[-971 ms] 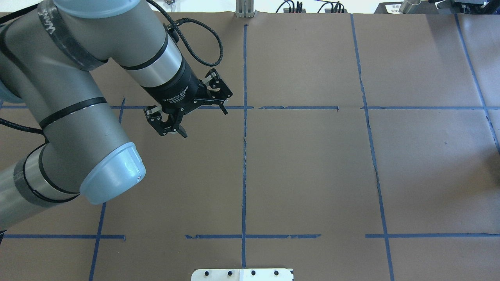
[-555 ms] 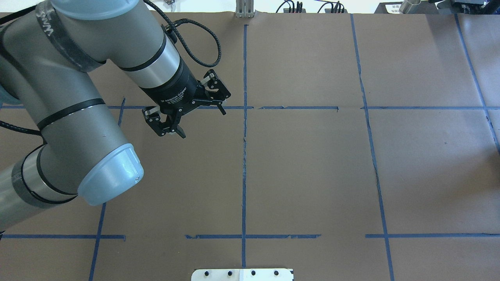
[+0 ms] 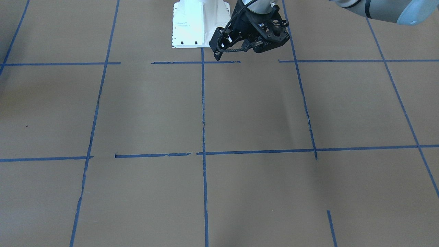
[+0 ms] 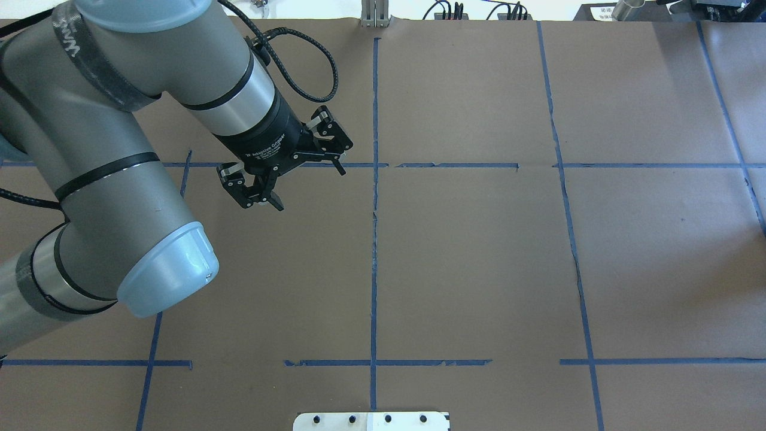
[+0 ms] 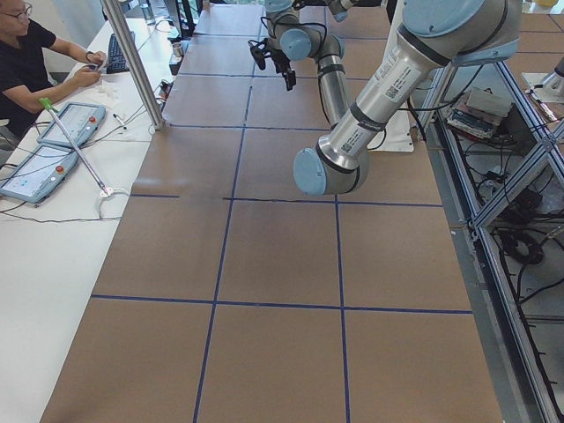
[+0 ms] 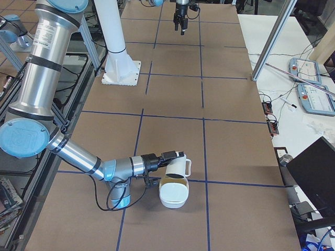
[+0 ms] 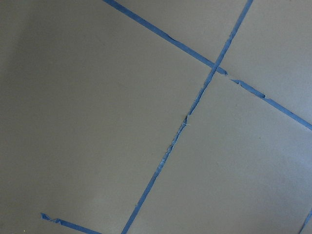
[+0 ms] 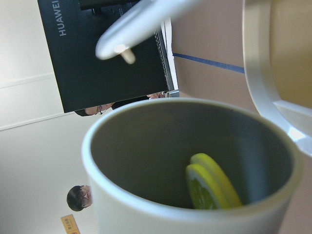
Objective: Left arm hands cup to right arm to dump lemon
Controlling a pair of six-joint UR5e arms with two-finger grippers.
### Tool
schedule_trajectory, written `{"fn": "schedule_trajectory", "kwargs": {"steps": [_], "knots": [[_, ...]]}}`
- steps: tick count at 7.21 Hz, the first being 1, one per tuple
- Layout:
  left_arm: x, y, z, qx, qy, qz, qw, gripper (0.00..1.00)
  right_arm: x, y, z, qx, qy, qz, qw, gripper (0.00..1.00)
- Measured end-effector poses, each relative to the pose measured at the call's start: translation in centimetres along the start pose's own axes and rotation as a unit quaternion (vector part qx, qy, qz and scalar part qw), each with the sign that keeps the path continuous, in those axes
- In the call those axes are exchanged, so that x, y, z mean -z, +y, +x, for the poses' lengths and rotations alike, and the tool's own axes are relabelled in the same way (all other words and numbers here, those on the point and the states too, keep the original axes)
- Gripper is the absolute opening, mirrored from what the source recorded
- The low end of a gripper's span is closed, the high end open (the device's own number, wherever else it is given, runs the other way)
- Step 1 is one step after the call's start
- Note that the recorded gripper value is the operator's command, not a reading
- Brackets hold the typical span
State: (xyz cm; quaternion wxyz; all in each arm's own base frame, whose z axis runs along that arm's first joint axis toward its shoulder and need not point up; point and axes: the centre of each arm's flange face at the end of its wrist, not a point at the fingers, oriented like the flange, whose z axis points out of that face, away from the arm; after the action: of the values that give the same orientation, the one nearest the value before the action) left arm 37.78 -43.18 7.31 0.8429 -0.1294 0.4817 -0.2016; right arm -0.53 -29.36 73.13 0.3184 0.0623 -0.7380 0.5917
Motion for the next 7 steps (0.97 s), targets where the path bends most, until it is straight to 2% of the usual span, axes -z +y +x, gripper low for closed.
{"fn": "schedule_trajectory", "kwargs": {"steps": [3, 5, 7], "knots": [[0.0, 0.0, 0.0, -0.001, 0.001, 0.006, 1.0, 1.0, 0.0, -0.4, -1.0, -0.089, -0.037, 0.008, 0.9953, 0.02], [0.1, 0.0, -0.1, 0.0, 0.001, 0.009, 1.0, 1.0, 0.7, -0.4, -1.7, -0.135, -0.065, -0.008, 0.9887, 0.04], [0.4, 0.1, -0.2, -0.001, 0.003, 0.015, 0.9999, 1.0, 1.0, -0.2, -2.0, -0.177, -0.075, -0.022, 0.9811, 0.03]]}}
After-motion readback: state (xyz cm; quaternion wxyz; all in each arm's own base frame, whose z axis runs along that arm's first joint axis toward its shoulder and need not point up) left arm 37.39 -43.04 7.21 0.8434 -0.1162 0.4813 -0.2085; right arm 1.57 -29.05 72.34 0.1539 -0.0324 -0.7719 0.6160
